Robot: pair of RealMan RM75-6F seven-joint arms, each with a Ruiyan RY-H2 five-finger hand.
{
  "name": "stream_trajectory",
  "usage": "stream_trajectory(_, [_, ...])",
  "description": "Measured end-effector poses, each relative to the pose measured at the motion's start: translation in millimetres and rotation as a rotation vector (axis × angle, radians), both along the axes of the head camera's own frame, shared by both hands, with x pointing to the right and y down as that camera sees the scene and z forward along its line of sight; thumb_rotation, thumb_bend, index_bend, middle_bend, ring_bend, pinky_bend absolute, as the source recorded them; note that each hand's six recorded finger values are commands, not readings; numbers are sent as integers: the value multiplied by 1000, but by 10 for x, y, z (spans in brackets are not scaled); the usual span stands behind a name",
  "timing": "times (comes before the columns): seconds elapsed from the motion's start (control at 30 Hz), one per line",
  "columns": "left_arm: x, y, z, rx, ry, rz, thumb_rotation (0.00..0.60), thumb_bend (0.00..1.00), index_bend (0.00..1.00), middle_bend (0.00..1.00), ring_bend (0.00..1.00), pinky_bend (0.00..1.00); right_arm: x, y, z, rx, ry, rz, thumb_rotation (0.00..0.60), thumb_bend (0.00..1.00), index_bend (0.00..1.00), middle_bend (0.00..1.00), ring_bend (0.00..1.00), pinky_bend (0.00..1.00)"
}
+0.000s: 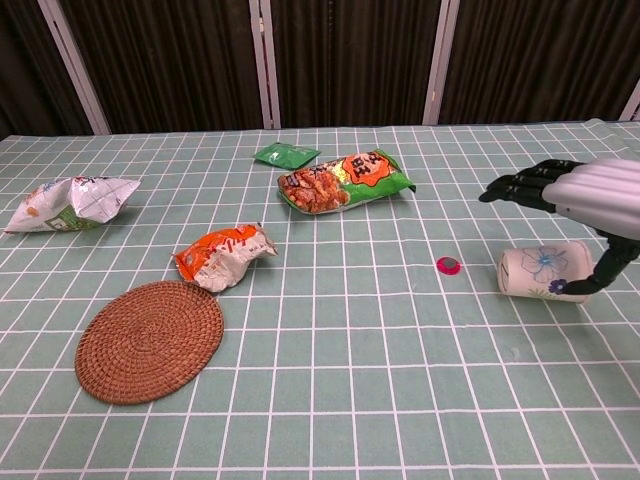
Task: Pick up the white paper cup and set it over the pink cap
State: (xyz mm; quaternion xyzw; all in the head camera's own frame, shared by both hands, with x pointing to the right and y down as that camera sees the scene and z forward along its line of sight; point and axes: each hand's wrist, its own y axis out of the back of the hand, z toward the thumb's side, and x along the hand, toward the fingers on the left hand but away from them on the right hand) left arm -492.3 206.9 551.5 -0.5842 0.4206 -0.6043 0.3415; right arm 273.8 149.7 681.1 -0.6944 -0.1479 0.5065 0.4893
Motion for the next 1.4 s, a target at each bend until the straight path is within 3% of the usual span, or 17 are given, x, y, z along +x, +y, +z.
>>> stream_trajectory(0.4, [19, 8, -7, -10, 20, 14, 600, 0, 0, 0, 0, 0, -355, 286, -150, 194, 312, -323, 600, 74, 0, 0, 0, 0])
stream_trajectory(0.67, [-23, 35, 16, -28, 21, 3, 600, 0, 0, 0, 0, 0, -536, 416, 12, 260, 488, -475, 600, 72, 0, 0, 0, 41])
stream_trajectory(0.9, [-32, 21, 30, -33, 22, -1, 600, 0, 0, 0, 0, 0, -540, 381, 290, 260, 600, -484, 600, 74, 0, 0, 0, 54])
stream_trajectory(1.1, [-11, 10, 55, -41, 19, 5, 600, 0, 0, 0, 0, 0, -544, 352, 422, 261, 654, -467, 600, 73, 0, 13, 0, 131])
stream_trajectory(1.23, [-23, 1, 62, -42, 19, -1, 600, 0, 0, 0, 0, 0, -540, 316, 469, 259, 680, -442, 600, 80, 0, 102, 23, 202])
stream_trajectory(1.4, [-29, -4, 62, -43, 21, -4, 600, 0, 0, 0, 0, 0, -545, 265, 487, 269, 692, -431, 600, 92, 71, 243, 162, 390])
